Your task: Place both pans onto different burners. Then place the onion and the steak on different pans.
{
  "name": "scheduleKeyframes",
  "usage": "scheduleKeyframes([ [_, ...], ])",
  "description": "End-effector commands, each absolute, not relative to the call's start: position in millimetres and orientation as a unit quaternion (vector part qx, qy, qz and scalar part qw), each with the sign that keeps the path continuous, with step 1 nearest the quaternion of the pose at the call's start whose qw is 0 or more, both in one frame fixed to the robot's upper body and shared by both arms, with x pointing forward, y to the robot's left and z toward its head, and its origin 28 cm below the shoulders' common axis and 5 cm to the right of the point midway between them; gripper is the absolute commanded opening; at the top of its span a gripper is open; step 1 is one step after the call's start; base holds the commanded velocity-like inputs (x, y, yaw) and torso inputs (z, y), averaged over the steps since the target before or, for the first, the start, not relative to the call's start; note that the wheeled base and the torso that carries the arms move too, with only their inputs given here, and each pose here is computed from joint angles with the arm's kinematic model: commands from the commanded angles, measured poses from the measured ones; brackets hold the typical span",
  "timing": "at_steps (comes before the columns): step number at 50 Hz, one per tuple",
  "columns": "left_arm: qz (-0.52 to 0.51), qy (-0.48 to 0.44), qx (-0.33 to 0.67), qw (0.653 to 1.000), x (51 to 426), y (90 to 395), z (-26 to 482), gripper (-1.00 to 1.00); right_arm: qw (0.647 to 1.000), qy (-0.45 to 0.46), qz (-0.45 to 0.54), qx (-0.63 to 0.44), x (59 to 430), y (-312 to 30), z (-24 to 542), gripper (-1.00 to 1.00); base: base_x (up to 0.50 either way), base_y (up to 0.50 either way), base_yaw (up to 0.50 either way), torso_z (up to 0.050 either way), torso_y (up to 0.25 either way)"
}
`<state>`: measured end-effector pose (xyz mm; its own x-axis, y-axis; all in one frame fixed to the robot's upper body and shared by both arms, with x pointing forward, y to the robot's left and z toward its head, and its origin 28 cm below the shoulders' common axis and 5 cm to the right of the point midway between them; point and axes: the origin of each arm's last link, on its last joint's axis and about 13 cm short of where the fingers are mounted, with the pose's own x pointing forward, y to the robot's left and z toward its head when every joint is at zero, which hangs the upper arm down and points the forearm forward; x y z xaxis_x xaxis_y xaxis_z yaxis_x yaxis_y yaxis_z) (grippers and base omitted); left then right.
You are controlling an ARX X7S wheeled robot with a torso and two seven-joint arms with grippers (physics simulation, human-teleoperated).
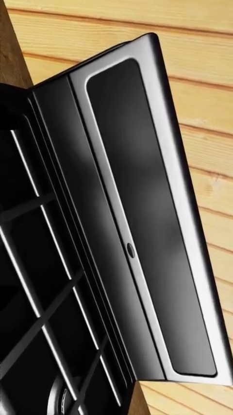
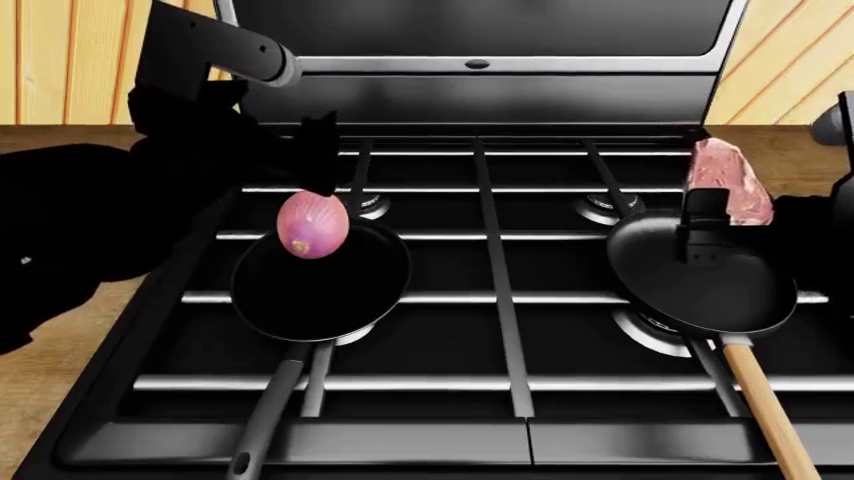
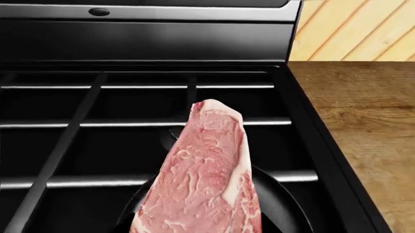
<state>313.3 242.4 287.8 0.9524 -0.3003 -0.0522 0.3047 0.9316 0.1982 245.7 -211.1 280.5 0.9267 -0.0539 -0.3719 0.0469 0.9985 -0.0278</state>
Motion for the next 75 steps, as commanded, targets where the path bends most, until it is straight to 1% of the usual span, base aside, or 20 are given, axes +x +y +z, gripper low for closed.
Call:
scheduleKeyframes([
  [1,-0.153,0.012,0.103,0.983,313,243,286,1.0,0.981,0.189,-0.045,-0.011,241,-220,279,-1.0,0.0,0.0,0.0,0.0,0.01],
  [32,-0.149,0.016,0.104,0.983,313,245,283,1.0,0.976,0.21,-0.05,0.004,258,-222,254,-1.0,0.0,0.0,0.0,0.0,0.0],
  [75,-0.146,0.021,0.104,0.984,314,247,278,1.0,0.97,0.236,-0.047,0.014,265,-221,226,-1.0,0.0,0.0,0.0,0.0,0.0],
])
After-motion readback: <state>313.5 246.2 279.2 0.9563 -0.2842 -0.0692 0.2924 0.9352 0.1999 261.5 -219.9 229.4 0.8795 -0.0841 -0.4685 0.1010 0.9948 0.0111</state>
